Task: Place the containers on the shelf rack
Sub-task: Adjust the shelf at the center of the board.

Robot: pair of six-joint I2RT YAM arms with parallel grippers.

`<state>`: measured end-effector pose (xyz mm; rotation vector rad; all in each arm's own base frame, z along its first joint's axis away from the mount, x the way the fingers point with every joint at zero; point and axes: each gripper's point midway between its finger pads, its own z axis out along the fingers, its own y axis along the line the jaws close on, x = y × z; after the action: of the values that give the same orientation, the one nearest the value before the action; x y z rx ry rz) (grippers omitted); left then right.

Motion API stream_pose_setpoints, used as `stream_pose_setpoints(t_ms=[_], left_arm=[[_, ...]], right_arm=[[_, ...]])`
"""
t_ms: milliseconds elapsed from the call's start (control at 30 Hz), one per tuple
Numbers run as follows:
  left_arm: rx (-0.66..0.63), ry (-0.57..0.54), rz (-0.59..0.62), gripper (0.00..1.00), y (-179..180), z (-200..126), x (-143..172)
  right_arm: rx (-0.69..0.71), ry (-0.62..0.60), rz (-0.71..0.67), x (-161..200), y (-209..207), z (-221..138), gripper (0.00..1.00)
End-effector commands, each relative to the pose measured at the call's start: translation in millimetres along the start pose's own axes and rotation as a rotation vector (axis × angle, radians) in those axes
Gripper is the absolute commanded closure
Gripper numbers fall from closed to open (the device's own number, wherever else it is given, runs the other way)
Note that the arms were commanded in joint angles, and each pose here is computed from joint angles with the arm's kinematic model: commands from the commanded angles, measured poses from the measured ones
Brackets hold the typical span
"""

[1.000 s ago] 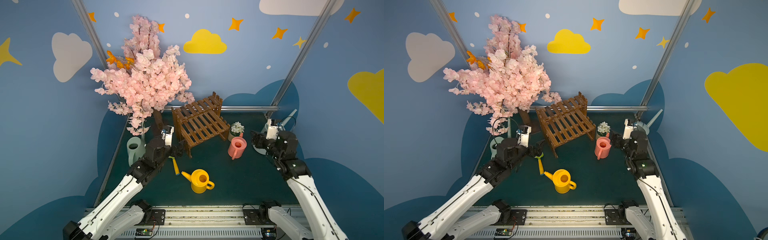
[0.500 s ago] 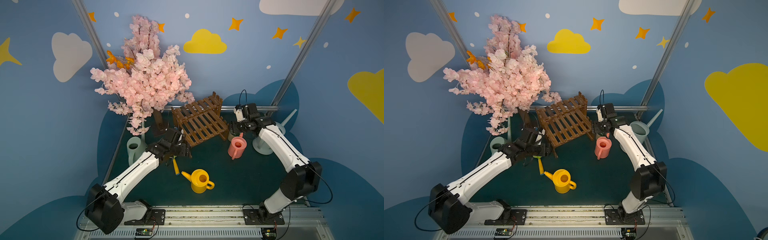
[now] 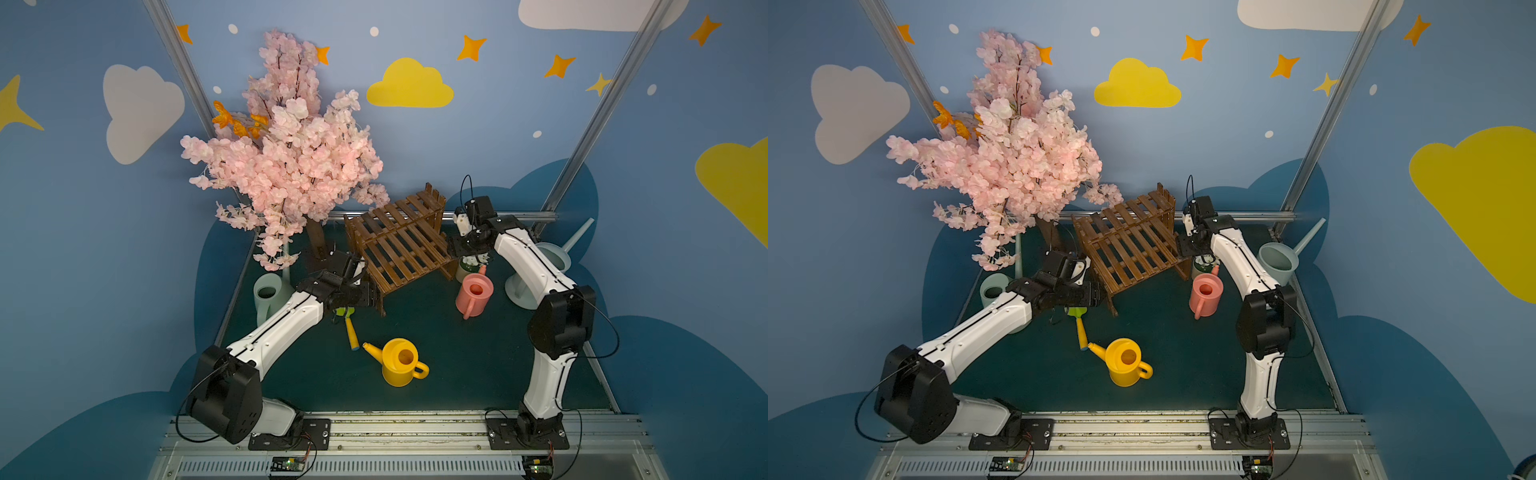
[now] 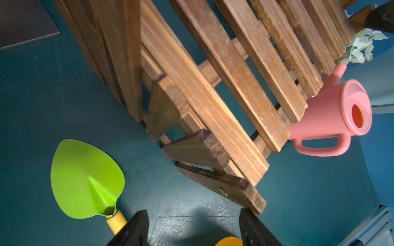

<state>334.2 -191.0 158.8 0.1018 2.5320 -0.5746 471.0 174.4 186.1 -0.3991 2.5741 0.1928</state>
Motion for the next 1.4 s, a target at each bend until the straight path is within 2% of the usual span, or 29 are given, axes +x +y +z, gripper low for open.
stream_pose_setpoints(t_ms=[0, 267, 367, 567, 667, 767, 967, 1167, 1367], left_arm=[[0.085, -0.079, 0.006, 0.26, -21, -14, -26], [0.104, -0.111, -0.003, 0.15, -22, -29, -34], [0.121, -0.101, -0.005, 0.14, -25, -28, -35], [0.100, -0.084, -0.007, 0.16, -19, -19, -36], [0.085, -0.065, -0.004, 0.25, -16, -9, -36], [0.066, -0.044, 0.007, 0.43, -13, -1, -36], [0.053, -0.020, 0.023, 0.68, -10, 5, -33], [0.050, 0.011, 0.048, 0.81, -9, 7, -30], [0.074, 0.052, 0.072, 0.83, -15, 12, -29]], right_arm=[[-0.025, 0.045, -0.012, 7, 11, 3, 0.36], [-0.020, 0.062, -0.004, 10, 18, 11, 0.46], [-0.020, 0.061, -0.004, 10, 20, 11, 0.48], [-0.030, 0.048, 0.001, 8, 27, 5, 0.58], [-0.018, 0.044, -0.012, 9, 33, 1, 0.63], [0.000, 0.043, -0.015, 12, 37, -1, 0.68], [0.032, 0.054, 0.000, 22, 42, -6, 0.79], [0.060, 0.045, 0.030, 35, 45, -18, 0.87], [0.087, 0.015, 0.078, 57, 49, -31, 0.90]])
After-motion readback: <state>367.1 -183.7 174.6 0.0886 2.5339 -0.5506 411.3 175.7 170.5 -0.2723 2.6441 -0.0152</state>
